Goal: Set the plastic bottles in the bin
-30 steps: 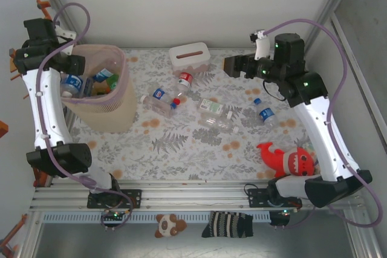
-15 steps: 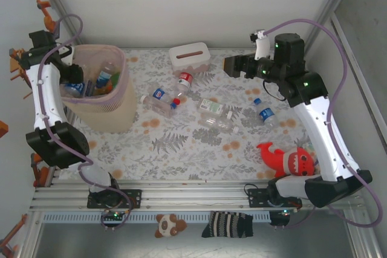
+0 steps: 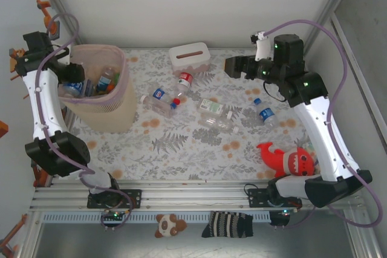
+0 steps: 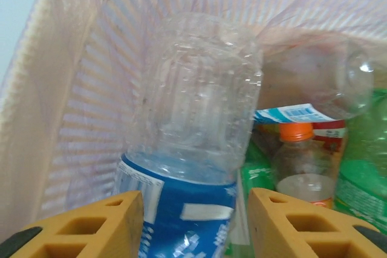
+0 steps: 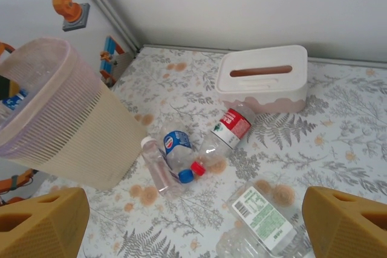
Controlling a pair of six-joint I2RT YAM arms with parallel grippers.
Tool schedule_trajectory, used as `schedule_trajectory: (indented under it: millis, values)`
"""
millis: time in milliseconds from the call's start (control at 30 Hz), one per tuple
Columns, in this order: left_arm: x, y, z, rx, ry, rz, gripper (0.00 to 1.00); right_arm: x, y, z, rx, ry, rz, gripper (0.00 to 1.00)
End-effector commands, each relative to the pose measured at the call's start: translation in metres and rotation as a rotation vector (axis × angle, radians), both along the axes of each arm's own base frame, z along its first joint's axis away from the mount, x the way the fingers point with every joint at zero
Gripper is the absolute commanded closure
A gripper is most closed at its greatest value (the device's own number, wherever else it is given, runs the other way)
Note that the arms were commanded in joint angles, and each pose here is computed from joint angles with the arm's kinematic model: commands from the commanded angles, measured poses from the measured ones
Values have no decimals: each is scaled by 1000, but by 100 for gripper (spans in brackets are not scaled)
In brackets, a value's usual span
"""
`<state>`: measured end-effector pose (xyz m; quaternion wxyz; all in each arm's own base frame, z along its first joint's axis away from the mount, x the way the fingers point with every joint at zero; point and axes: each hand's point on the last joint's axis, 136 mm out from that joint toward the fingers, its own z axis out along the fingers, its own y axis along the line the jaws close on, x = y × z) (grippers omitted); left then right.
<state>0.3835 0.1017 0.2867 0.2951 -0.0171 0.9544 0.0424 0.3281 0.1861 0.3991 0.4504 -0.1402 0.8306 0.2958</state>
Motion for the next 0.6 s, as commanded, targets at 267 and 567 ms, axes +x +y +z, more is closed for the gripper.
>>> schedule_trajectory:
  millis: [267,567]
  values:
    - [-19,-55,64,-239,-209,-96,50,0,-38,-49,-196,114,-164,11]
    - [-28,-103,86,-467,-430,-228,50,2,-75,-125,-430,295,-266,14]
